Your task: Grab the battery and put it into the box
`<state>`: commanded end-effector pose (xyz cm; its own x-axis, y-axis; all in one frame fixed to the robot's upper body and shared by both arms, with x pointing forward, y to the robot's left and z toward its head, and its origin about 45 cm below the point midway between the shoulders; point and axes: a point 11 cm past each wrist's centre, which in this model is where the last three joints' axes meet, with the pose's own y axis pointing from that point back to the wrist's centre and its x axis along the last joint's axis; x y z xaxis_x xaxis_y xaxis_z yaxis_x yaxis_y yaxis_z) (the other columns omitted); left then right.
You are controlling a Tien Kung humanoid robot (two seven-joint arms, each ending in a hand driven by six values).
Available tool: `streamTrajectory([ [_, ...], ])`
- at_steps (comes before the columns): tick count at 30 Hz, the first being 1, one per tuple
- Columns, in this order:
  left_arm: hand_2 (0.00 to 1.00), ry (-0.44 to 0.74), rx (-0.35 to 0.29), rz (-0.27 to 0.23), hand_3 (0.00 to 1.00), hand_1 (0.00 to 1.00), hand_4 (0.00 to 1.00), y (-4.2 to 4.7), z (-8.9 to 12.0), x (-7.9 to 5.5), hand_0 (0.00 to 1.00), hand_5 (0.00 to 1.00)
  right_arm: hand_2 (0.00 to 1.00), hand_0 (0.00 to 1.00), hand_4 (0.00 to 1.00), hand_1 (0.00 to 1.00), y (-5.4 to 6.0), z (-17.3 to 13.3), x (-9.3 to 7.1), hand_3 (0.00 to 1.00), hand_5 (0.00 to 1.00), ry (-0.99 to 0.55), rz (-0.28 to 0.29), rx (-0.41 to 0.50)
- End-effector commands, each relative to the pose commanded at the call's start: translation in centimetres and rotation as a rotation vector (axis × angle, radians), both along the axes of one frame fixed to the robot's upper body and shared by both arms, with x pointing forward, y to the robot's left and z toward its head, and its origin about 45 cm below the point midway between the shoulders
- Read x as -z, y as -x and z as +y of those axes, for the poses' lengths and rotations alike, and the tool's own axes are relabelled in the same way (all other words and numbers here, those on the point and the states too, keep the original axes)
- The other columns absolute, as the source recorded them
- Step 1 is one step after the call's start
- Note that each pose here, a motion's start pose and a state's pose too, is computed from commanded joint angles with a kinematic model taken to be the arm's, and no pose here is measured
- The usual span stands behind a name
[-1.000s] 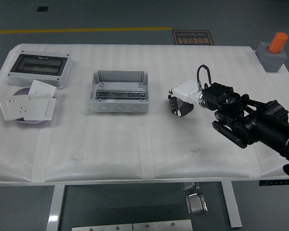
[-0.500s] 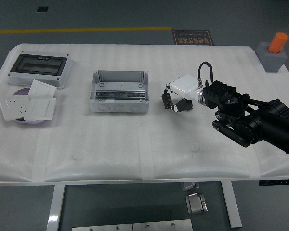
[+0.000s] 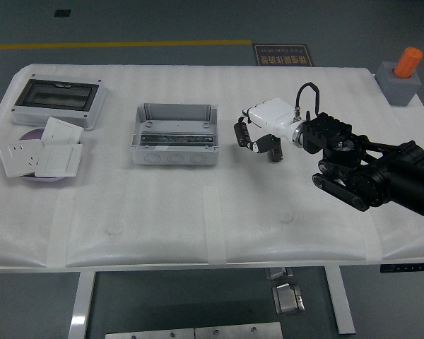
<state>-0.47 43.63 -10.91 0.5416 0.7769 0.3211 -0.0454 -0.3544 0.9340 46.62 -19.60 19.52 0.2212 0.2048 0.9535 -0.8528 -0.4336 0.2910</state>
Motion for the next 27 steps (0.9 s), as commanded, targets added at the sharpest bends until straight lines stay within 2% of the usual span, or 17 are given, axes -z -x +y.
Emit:
streamTrajectory([
  [6, 0.46, -0.002, -0.006, 0.005, 0.621, 0.623, 0.587, 0.13, 0.0, 0.0, 0.598, 0.442, 0.679, 0.416, 0.388, 0.625, 0.3, 2.5, -1.8, 0.684, 0.305, -0.072, -0.054, -0.043],
  [14, 0.461, -0.004, -0.005, 0.005, 0.623, 0.623, 0.594, 0.04, 0.1, 0.0, 0.599, 0.448, 0.681, 0.426, 0.393, 0.627, 0.3, 6.4, -4.2, 0.687, 0.307, -0.217, -0.096, -0.062],
  [18, 0.462, -0.002, -0.004, 0.003, 0.623, 0.623, 0.6, -0.11, 0.1, 0.0, 0.599, 0.457, 0.678, 0.427, 0.404, 0.628, 0.0, 7.4, -4.4, 0.685, 0.313, -0.27, -0.079, -0.034],
  [23, 0.462, -0.001, -0.004, 0.005, 0.623, 0.623, 0.6, -0.09, 0.0, 0.0, 0.599, 0.457, 0.678, 0.427, 0.404, 0.628, -0.4, 7.8, -3.7, 0.685, 0.313, -0.289, -0.044, 0.008],
  [24, 0.463, -0.001, -0.004, 0.006, 0.625, 0.623, 0.603, -0.07, 0.1, 0.0, 0.599, 0.46, 0.714, 0.533, 0.701, 0.67, -0.4, 7.8, -3.5, 0.713, 0.491, -0.289, -0.039, 0.014],
  [27, 0.463, -0.003, -0.005, 0.007, 0.625, 0.623, 0.603, -0.05, 0.1, 0.0, 0.599, 0.46, 0.714, 0.533, 0.701, 0.67, -0.4, 7.9, -2.9, 0.713, 0.491, -0.286, -0.024, 0.026],
])
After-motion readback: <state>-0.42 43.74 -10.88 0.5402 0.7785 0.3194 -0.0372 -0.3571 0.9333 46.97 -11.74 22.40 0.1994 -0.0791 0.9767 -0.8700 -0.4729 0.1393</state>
